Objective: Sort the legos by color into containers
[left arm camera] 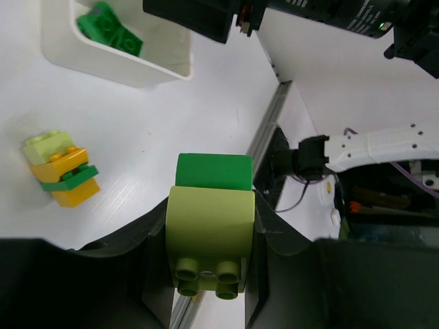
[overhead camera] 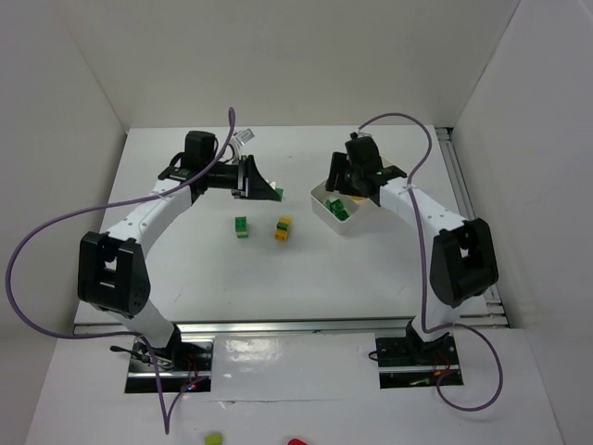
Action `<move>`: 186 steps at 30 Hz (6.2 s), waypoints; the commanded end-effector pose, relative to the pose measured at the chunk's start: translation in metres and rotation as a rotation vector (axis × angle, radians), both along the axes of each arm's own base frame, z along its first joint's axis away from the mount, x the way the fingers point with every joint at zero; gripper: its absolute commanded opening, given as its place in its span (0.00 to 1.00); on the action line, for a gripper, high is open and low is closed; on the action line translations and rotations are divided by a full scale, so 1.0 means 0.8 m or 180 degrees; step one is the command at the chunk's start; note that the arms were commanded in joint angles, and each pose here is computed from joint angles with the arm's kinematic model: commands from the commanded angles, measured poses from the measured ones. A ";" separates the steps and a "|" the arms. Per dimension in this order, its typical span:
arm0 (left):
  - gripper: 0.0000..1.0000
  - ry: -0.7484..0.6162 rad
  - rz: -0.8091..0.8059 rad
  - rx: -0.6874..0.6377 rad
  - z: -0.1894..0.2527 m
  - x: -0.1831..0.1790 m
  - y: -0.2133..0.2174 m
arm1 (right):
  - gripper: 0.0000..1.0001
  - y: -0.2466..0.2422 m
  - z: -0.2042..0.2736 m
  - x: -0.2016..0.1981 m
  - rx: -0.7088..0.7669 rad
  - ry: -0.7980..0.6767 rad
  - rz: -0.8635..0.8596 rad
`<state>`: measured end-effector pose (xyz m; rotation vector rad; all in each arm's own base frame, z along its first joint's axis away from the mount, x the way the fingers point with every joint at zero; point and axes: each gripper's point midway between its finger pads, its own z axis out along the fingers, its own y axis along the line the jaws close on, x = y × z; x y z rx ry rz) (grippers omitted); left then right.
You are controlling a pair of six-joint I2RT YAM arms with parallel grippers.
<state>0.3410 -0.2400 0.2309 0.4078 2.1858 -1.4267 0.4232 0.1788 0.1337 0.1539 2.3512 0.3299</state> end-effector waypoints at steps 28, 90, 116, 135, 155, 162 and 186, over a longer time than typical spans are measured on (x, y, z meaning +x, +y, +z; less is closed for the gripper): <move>0.00 -0.0682 -0.1069 -0.0748 0.082 -0.056 -0.019 | 0.65 0.173 0.220 -0.165 0.2360 -0.0952 0.3333; 0.00 0.0017 0.0048 0.0045 -0.003 0.016 0.015 | 0.30 -0.010 0.009 -0.022 -0.0131 -0.0087 0.0071; 0.00 -0.0656 -0.1229 -0.0662 0.071 -0.062 -0.015 | 0.80 0.145 0.227 -0.132 0.2011 -0.1165 0.2920; 0.00 -0.0657 -0.1237 -0.0646 0.070 -0.067 -0.017 | 0.48 0.209 0.230 -0.151 0.2301 -0.1031 0.3365; 0.84 -0.0609 -0.1092 -0.0534 0.066 -0.057 -0.017 | 0.15 0.193 0.212 -0.139 0.2184 -0.0926 0.3021; 0.92 -0.0594 -0.0939 -0.0503 0.065 -0.044 -0.003 | 0.14 0.170 0.206 -0.126 0.2059 -0.0948 0.2820; 0.89 -0.0451 -0.0857 -0.0581 0.059 -0.030 -0.007 | 0.14 0.155 0.210 -0.132 0.2083 -0.0945 0.2854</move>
